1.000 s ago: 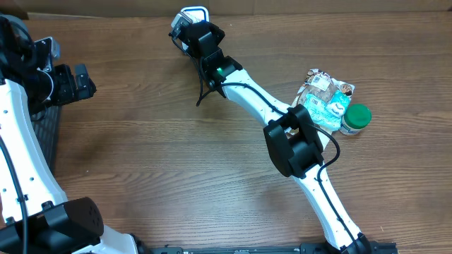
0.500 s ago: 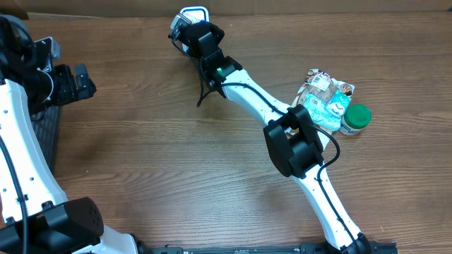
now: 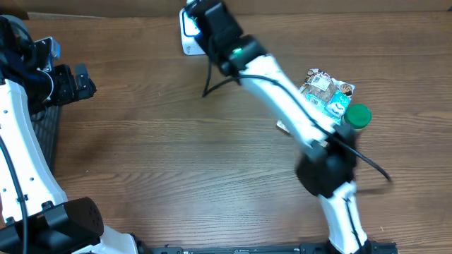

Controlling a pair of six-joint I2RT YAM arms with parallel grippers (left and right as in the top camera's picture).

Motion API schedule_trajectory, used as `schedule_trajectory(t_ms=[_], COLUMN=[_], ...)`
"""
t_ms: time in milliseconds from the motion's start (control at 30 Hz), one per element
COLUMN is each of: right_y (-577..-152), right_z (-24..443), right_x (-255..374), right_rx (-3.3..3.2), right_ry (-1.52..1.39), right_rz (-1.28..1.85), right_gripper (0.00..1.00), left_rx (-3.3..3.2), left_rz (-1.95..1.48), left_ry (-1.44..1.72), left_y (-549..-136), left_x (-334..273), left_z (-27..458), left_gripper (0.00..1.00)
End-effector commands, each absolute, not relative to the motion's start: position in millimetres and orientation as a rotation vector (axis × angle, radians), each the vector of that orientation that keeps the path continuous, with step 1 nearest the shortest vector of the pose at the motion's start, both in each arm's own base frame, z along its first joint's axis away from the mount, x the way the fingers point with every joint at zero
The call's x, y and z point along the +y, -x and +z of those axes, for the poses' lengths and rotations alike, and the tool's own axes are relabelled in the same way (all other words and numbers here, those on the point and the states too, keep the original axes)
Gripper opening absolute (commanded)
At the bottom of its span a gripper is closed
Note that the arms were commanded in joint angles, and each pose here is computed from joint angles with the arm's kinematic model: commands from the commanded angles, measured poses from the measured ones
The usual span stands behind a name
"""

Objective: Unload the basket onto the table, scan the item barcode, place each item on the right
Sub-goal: 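Carry the orange pack right and drop it onto the PanTree bag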

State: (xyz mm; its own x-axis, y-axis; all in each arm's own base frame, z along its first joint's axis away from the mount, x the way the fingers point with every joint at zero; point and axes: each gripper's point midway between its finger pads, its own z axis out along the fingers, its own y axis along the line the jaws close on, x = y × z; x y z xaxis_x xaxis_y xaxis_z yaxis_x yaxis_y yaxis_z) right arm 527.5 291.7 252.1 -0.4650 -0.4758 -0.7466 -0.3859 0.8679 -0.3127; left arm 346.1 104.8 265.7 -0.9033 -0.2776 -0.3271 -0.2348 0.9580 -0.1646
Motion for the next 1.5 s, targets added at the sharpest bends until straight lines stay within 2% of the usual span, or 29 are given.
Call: schedule_trajectory(t_ms=[0, 133, 333, 667, 900, 933, 967, 1033, 1067, 1167, 1300, 1467], right_y=[-488.4, -450.6, -421.4, -410.3, -399.2, -398.3, -397.7, -395.8, -395.2, -393.0, -393.5, -393.8], right_z=[322.0, 311.1, 253.6, 163.9, 126.0, 122.7, 121.5, 120.8, 120.8, 122.5, 141.1, 211.1], right_x=[263.4, 216.1, 131.6, 51.3, 23.5, 23.1, 22.7, 22.8, 22.7, 22.5, 22.7, 37.9], right_rx=[2.177, 2.388, 2.735, 2.991, 3.054, 3.058, 3.061, 3.069, 3.071, 3.080, 3.066, 2.941], right_ry=[0.324, 0.238, -0.007, -0.332, -0.457, -0.459, -0.461, -0.461, -0.461, -0.458, -0.453, -0.330], right_rz=[0.201, 0.249, 0.134, 0.084, 0.092, 0.091, 0.090, 0.087, 0.087, 0.084, 0.089, 0.130], right_gripper=[0.04, 0.04, 0.04, 0.04, 0.04, 0.09, 0.19, 0.48, 0.58, 0.78, 0.79, 0.78], left_rx=[2.755, 2.756, 2.756, 2.755, 2.755, 2.756, 2.755, 2.755, 2.756, 2.755, 2.755, 2.755], left_rz=[-0.167, -0.167, -0.167, -0.167, -0.167, -0.167, -0.167, -0.167, -0.167, -0.167, -0.167, -0.167], left_ry=[0.346, 0.346, 0.346, 0.346, 0.346, 0.346, 0.346, 0.346, 0.346, 0.346, 0.346, 0.346], left_y=[-347.0, -346.9, -346.9, -347.0, -347.0, -346.9, -347.0, -347.0, -346.9, -347.0, -347.0, -347.0], left_x=[105.5, 105.5, 105.5, 105.5, 105.5, 105.5, 105.5, 105.5, 105.5, 105.5, 105.5, 105.5], left_z=[266.2, 266.2, 266.2, 266.2, 266.2, 266.2, 266.2, 266.2, 266.2, 266.2, 266.2, 266.2], left_gripper=[1.00, 1.00, 1.00, 1.00, 1.00, 1.00, 1.00, 1.00, 0.99, 1.00, 0.99, 1.00])
